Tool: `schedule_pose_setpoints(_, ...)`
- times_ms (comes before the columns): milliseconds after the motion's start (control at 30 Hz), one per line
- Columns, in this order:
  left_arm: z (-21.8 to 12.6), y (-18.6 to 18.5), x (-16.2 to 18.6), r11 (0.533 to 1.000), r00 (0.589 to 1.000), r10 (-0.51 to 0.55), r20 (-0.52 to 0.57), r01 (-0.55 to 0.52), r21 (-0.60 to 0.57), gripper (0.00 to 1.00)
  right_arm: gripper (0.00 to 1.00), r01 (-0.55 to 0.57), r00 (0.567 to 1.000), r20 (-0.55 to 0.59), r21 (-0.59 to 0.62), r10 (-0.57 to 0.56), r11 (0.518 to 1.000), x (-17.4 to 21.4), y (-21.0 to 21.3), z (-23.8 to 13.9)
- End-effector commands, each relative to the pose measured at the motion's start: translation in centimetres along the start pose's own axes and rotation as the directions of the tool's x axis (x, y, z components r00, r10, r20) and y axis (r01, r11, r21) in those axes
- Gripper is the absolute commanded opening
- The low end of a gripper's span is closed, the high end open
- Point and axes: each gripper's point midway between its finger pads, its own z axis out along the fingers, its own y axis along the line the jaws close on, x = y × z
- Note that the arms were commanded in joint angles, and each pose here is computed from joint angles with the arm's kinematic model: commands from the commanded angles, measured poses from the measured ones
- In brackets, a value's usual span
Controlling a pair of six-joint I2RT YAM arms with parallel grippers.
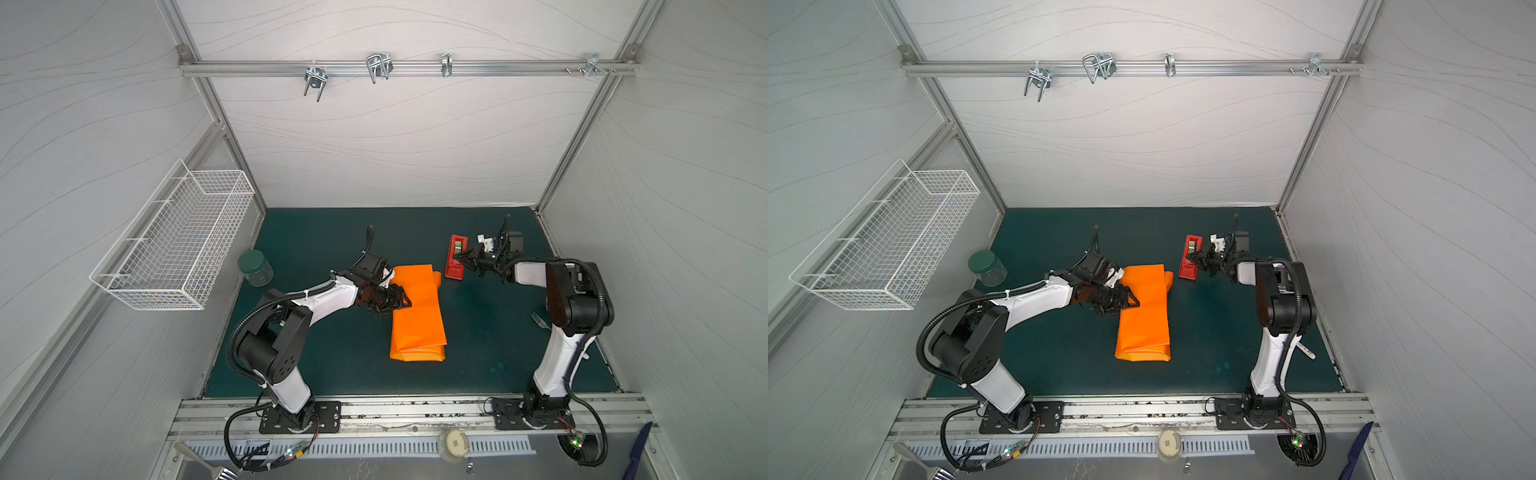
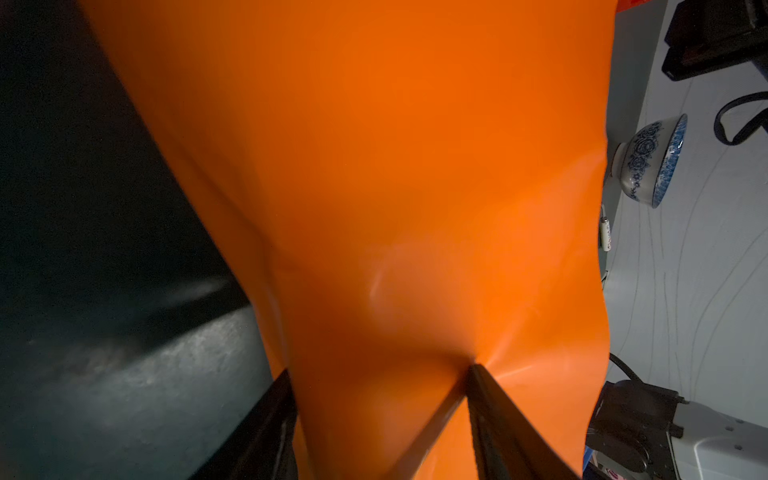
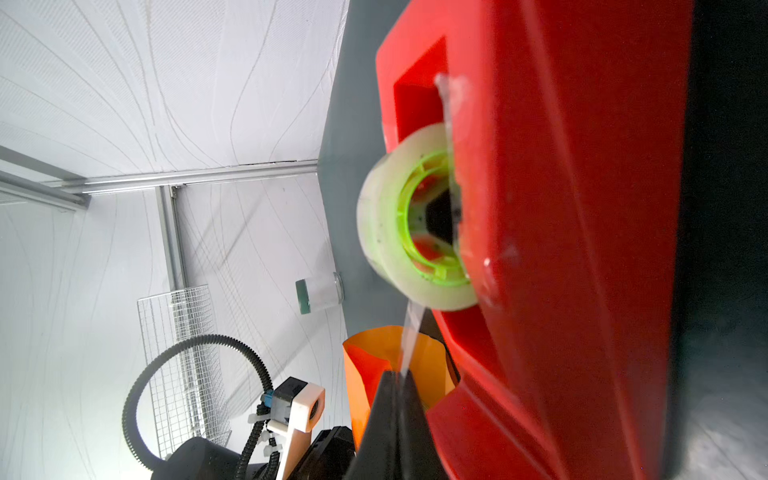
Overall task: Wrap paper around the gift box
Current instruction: 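Grasp the clear tape end at the dispenser with the right gripper, then pull the tape strip from the dispenser toward the robot with the right gripper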
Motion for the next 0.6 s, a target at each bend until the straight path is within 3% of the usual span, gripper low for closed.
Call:
schedule_pose_setpoints(0, 1.8, 6.5, 3.1, 0.969, 0.996, -0.057, -0.071, 0.038, -0.244, 0.63, 0.0, 0.029, 0.999, -0.034, -0.075, -0.032, 0.997, 1.4, 2.8, -0.8)
schedule_pose_setpoints(567, 1.7, 6.5, 3.0, 0.968, 0.996, -0.054, -0.066, 0.036, -0.248, 0.63, 0.0, 0.031, 0.998, -0.051, -0.03, -0.032, 0.999, 7.5, 1.3, -2.1)
